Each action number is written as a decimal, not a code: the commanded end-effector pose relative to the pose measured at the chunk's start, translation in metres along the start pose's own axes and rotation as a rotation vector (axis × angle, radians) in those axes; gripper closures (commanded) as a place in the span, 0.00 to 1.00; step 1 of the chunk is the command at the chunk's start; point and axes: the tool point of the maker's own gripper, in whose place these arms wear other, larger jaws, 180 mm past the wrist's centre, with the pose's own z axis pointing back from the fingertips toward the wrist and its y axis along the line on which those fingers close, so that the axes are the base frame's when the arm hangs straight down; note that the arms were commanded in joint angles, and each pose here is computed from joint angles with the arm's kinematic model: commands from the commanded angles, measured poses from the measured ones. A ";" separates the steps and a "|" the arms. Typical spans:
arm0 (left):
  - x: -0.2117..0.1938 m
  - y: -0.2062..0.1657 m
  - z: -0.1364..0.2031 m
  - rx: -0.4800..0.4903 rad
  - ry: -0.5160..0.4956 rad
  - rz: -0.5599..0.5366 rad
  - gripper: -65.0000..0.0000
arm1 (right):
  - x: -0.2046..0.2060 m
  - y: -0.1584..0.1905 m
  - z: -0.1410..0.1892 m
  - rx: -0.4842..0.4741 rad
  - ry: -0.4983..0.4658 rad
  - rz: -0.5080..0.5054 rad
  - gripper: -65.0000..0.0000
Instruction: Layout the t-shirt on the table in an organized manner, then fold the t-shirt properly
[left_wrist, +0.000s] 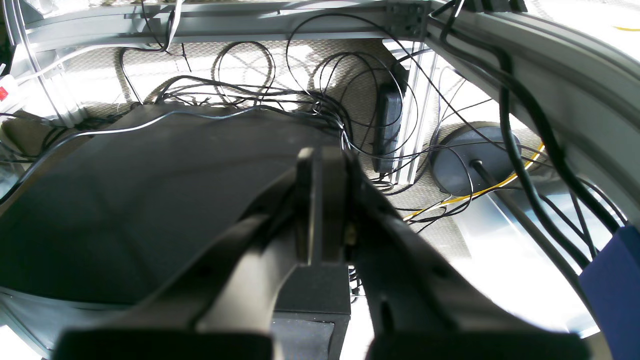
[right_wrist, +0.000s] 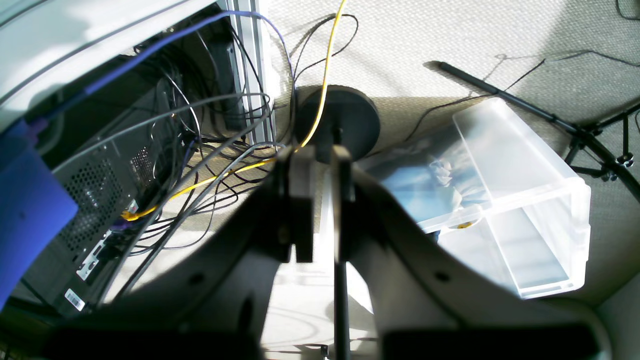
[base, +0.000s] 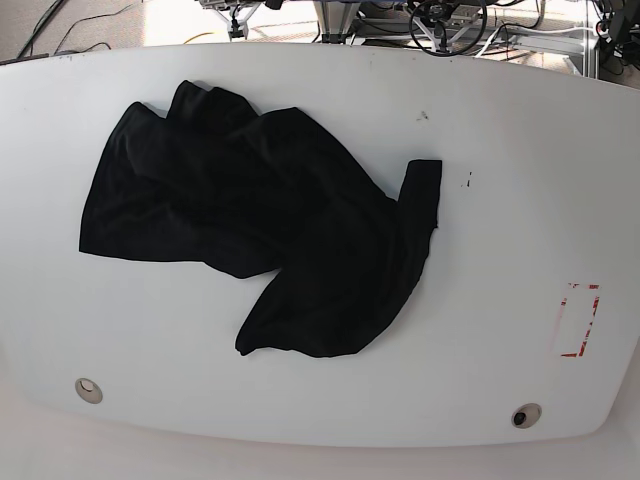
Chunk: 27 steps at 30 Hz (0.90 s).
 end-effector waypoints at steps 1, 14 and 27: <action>-0.005 0.000 0.000 0.001 0.002 0.001 0.99 | -0.005 0.000 0.000 0.006 0.017 0.003 0.91; -0.003 -0.001 0.000 -0.001 -0.003 -0.001 0.99 | -0.005 0.000 0.000 0.007 0.015 0.002 0.91; -0.005 -0.004 0.000 -0.006 -0.002 -0.004 0.99 | -0.007 -0.001 0.000 0.003 0.017 0.007 0.91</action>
